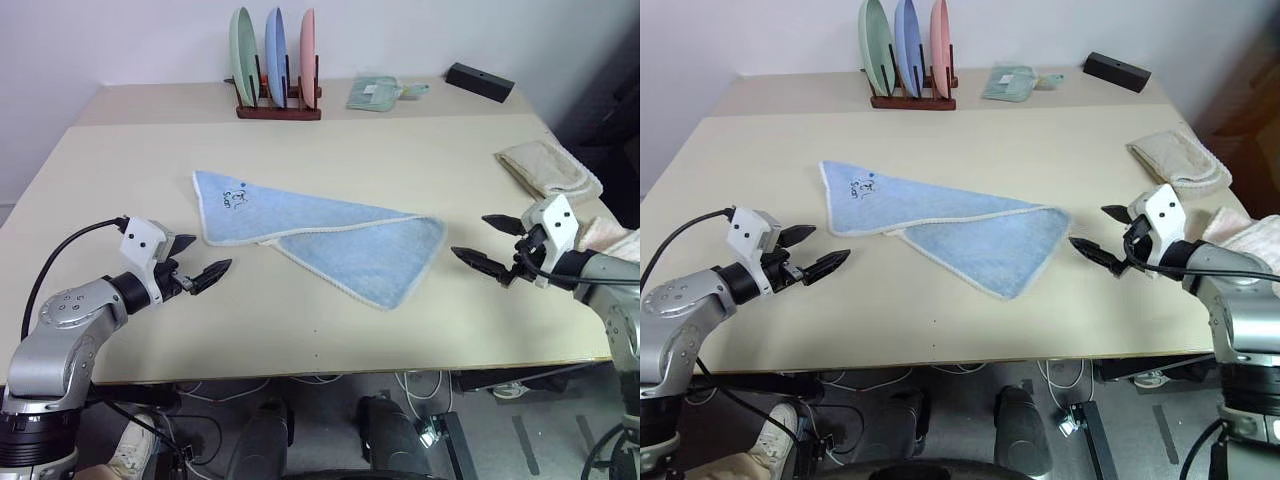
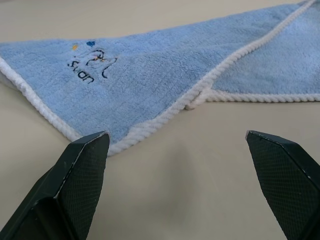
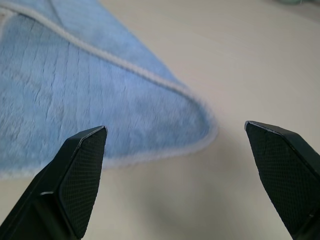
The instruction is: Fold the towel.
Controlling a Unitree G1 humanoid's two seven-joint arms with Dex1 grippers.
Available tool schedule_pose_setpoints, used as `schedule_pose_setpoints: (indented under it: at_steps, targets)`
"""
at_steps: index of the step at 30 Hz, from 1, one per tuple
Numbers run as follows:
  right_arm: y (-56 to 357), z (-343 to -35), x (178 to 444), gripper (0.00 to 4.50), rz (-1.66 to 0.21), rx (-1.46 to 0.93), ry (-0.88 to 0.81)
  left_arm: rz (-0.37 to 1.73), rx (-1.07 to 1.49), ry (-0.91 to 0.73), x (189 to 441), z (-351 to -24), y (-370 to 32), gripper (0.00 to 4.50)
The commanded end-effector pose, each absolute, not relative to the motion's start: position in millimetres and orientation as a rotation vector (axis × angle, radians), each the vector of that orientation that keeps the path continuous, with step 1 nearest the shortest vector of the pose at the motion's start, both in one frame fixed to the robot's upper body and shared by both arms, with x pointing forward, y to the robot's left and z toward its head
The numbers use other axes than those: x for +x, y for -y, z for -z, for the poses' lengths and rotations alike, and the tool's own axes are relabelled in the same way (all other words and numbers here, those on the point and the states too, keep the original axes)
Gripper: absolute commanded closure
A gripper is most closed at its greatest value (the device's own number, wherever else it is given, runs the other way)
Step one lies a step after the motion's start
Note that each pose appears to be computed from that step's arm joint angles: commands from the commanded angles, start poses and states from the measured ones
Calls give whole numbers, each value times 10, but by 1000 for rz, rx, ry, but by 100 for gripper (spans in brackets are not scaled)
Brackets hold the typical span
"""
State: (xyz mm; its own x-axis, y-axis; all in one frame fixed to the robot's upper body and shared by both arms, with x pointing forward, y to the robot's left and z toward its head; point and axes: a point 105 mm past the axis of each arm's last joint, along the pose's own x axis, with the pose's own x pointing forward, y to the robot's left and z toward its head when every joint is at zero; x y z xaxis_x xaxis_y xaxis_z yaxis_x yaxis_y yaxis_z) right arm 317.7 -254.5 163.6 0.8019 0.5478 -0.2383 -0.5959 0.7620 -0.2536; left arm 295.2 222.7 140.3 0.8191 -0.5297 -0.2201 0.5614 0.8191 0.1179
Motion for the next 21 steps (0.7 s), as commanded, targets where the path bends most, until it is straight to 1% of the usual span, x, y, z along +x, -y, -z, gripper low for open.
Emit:
schedule_pose_setpoints:
  at_steps: [1, 21]
  targets:
    - [2584, -1753, 3178, 0, -606, -350, -117, 584, 210, -148, 2963, -1507, -2246, 6]
    - [2371, -1661, 3212, 0, -597, -342, -85, 622, 261, -143, 3098, -1462, -2114, 6]
